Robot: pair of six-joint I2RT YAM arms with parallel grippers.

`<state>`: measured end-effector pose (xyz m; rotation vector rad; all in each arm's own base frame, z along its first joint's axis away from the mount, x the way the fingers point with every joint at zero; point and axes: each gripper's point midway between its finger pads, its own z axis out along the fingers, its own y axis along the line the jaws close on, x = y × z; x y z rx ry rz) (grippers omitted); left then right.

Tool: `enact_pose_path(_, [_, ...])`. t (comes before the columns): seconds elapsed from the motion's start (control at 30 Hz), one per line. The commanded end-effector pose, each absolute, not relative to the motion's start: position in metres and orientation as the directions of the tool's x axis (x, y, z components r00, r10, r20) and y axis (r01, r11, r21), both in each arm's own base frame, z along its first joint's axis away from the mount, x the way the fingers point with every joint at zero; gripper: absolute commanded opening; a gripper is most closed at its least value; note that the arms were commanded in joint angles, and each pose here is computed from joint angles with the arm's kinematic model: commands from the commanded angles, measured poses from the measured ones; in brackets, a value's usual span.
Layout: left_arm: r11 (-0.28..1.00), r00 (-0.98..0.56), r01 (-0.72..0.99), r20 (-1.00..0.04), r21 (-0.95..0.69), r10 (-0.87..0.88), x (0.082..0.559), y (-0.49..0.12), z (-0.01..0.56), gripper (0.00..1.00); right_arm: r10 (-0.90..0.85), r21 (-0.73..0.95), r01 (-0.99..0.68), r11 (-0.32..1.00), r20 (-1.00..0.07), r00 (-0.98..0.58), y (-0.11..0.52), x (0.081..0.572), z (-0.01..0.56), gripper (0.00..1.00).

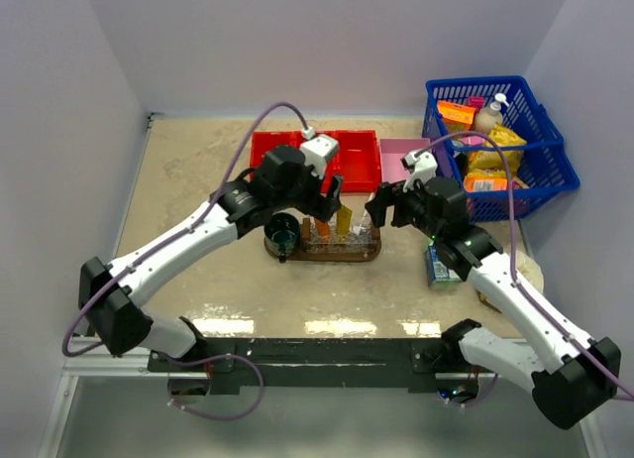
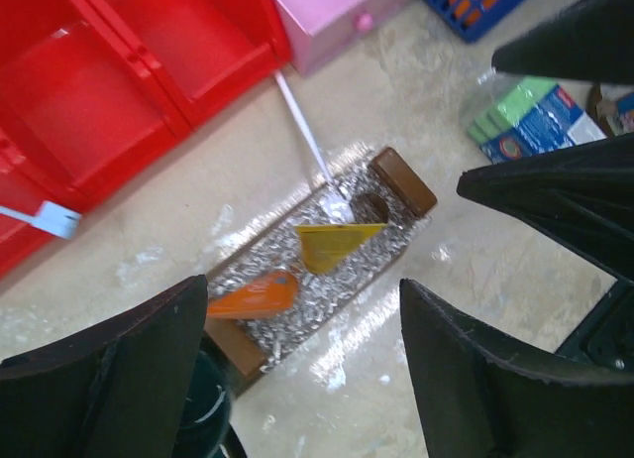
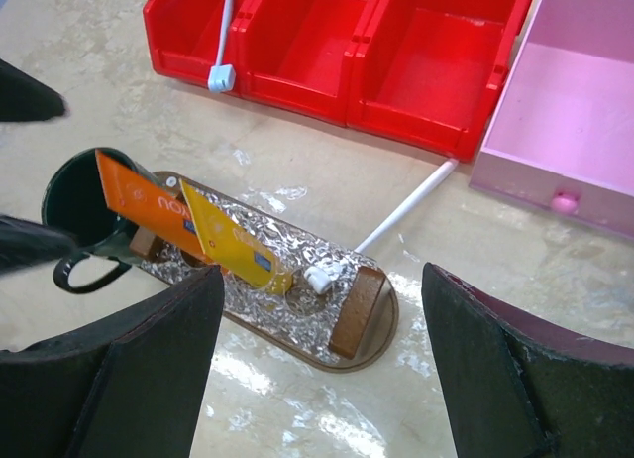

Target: Prepare toiletry sets of a toothbrush and toothpaste on the tray

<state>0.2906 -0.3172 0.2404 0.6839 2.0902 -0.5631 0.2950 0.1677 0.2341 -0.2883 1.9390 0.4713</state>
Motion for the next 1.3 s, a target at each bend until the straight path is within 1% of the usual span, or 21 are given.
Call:
enact_pose_path(0.0, [0.763,-0.391,0.622,-0.913,-0.173,0.112,0.317,-0.288,0.284,0.84,0.148,0.311,-0.332,0.891,-0.889,-0.433,0.177,0.315,0.23,0.84])
enact_pose_path(0.03, [0.775,-0.4,0.607,-0.911,-0.177,0.105,0.32,-0.278,0.277,0.84,0.164,0.325,-0.313,0.893,-0.88,-0.445,0.176,0.32,0.227,0.84])
enact_pose_path(0.13, [0.819,-0.351,0.553,-0.934,-0.153,0.063,0.333,-0.246,0.286,0.84,0.212,0.37,-0.265,0.89,-0.852,-0.478,0.179,0.338,0.215,0.84])
enact_pose_path(0.23, [0.821,-0.298,0.56,-0.952,-0.113,0.073,0.333,-0.238,0.287,0.85,0.246,0.394,-0.2,0.897,-0.822,-0.514,0.176,0.357,0.196,0.83])
enact_pose_path(0.3, [0.788,-0.252,0.607,-0.965,-0.102,0.069,0.327,-0.243,0.296,0.85,0.292,0.426,-0.162,0.89,-0.805,-0.517,0.171,0.368,0.194,0.82])
enact_pose_path(0.43, [0.747,-0.264,0.657,-0.959,-0.097,0.108,0.323,-0.251,0.281,0.85,0.342,0.446,-0.065,0.893,-0.763,-0.548,0.162,0.386,0.169,0.79])
enact_pose_path(0.57, [0.712,-0.244,0.699,-0.959,-0.071,0.144,0.316,-0.254,0.278,0.84,0.388,0.476,-0.019,0.879,-0.738,-0.552,0.166,0.4,0.153,0.75])
enact_pose_path(0.7, [0.675,-0.188,0.735,-0.975,-0.058,0.121,0.3,-0.252,0.286,0.83,0.412,0.476,0.031,0.879,-0.723,-0.554,0.166,0.413,0.134,0.74])
enact_pose_path(0.77, [0.678,-0.138,0.734,-0.987,-0.043,0.086,0.294,-0.247,0.302,0.83,0.421,0.481,0.049,0.875,-0.707,-0.569,0.169,0.418,0.121,0.73])
enact_pose_path(0.87, [0.696,-0.106,0.717,-0.992,-0.033,0.062,0.29,-0.239,0.309,0.84,0.432,0.488,0.067,0.87,-0.691,-0.579,0.171,0.425,0.112,0.71])
enact_pose_path(1.0, [0.762,-0.114,0.647,-0.991,-0.021,0.07,0.299,-0.225,0.306,0.84,0.442,0.496,0.086,0.864,-0.667,-0.599,0.175,0.428,0.092,0.68])
enact_pose_path(1.27, [0.781,-0.141,0.624,-0.987,-0.025,0.08,0.303,-0.222,0.3,0.84,0.468,0.511,0.124,0.85,-0.627,-0.623,0.179,0.43,0.066,0.64])
